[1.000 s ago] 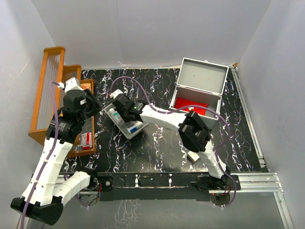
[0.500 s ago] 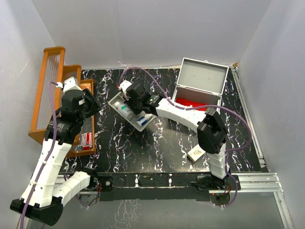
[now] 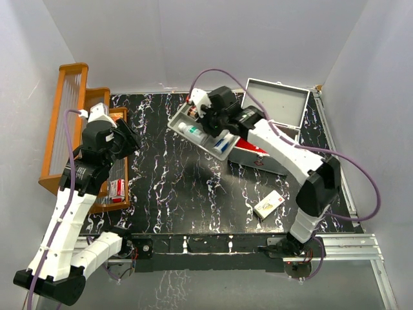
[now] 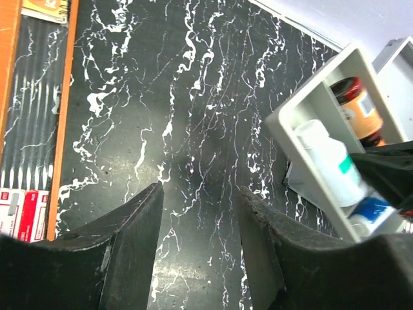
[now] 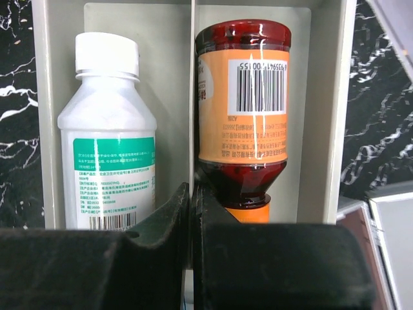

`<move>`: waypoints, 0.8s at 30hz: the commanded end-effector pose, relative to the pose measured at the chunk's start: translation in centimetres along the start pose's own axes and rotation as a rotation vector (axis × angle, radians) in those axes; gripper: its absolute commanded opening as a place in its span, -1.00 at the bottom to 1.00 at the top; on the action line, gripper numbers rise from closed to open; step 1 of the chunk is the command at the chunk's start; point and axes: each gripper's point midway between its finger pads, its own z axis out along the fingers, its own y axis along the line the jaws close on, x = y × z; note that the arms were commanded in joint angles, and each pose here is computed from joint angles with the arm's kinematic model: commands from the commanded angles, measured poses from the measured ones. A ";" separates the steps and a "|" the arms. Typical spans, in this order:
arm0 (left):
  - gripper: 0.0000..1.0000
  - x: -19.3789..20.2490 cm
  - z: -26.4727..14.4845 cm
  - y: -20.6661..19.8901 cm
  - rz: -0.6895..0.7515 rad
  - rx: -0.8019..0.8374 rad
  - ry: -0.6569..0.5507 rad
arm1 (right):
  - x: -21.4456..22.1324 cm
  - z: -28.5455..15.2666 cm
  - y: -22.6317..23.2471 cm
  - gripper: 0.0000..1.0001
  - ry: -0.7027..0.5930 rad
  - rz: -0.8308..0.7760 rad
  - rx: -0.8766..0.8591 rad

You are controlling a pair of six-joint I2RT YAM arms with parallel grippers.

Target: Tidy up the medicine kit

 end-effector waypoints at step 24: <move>0.97 5.8 4.4 -3.7 -0.007 0.197 0.238 | 4.6 -11.0 -12.8 -1.00 -0.100 -0.106 0.023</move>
